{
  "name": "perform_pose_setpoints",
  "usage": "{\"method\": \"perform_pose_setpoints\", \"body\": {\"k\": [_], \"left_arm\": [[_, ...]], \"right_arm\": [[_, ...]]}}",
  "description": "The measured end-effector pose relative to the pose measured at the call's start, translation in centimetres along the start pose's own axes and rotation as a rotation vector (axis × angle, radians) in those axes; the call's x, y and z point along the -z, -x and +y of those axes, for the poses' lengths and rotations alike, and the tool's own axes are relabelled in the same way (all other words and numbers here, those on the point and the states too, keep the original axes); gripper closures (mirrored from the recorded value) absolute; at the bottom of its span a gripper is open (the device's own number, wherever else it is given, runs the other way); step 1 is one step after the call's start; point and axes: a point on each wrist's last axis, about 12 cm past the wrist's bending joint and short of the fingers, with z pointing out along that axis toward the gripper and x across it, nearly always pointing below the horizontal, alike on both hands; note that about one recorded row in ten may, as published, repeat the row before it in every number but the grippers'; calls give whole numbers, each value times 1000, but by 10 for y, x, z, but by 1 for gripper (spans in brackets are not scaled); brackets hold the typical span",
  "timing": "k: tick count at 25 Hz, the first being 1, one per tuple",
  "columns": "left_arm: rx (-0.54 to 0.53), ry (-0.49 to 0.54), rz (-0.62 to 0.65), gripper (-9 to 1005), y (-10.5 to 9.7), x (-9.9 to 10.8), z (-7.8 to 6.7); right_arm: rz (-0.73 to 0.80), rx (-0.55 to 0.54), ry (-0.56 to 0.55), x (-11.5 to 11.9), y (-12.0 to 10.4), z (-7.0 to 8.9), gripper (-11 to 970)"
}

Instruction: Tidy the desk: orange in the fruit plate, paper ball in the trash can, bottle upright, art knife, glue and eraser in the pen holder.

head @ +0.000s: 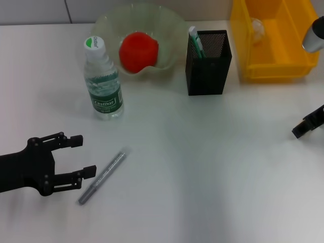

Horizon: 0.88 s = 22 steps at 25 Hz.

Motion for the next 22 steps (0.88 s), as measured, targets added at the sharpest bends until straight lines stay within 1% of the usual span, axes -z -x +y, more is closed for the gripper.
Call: {"method": "perform_pose_setpoints", "body": {"k": [4, 9, 14, 20, 22], "left_arm": [[-1, -2, -1, 198, 1, -1, 1], [-2, -10, 2, 198, 3, -3, 2], [-2, -12, 4, 198, 3, -4, 2], [-1, -12, 5, 198, 3, -4, 1], [-1, -12, 5, 198, 3, -4, 1]], "right_arm": [[-10, -6, 2, -2, -1, -2, 236], [-10, -8, 8, -7, -1, -2, 416], [-10, -8, 11, -8, -1, -1, 413], [-3, -9, 15, -9, -2, -1, 496], [-7, -8, 13, -7, -2, -1, 507]]}}
